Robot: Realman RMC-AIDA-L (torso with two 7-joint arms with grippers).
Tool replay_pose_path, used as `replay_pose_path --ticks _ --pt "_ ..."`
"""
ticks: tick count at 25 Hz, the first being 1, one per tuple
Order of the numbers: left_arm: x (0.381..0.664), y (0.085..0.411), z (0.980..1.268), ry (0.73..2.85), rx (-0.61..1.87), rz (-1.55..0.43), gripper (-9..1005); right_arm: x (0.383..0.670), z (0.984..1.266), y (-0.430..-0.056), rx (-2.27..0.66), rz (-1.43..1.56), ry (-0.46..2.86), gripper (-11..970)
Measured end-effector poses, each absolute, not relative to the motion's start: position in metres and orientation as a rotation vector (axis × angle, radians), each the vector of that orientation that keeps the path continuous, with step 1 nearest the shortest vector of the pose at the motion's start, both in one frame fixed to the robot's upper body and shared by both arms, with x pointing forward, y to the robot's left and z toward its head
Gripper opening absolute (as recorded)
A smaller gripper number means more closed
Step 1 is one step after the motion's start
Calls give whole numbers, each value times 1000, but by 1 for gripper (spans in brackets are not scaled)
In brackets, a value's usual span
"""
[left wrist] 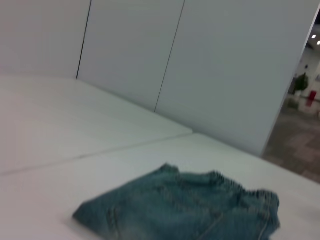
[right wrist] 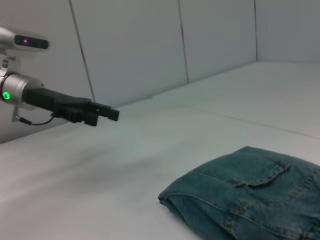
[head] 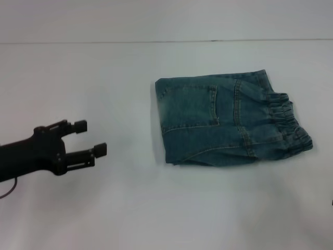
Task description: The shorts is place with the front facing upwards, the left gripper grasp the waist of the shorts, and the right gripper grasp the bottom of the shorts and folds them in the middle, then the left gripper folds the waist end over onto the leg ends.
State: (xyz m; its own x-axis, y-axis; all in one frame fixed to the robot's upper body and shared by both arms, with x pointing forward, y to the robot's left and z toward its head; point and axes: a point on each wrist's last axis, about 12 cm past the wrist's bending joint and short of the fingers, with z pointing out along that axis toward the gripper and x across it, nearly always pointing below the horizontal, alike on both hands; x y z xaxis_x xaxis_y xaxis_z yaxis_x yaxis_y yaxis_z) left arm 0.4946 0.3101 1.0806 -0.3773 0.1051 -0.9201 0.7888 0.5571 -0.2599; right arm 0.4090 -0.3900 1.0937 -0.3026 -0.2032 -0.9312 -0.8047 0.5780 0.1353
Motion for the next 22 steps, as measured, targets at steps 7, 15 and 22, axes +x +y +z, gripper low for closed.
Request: replay_pose_path --ticks 7,15,22 --pt "482 323 1073 1843 736 -871 871 409 1098 -396 -815 742 1838 935" --pt "473 332 1071 1848 750 -850 873 412 1098 -395 -814 749 1837 933" --pt "470 332 1069 1860 770 -853 872 414 1099 -393 -822 754 1829 931"
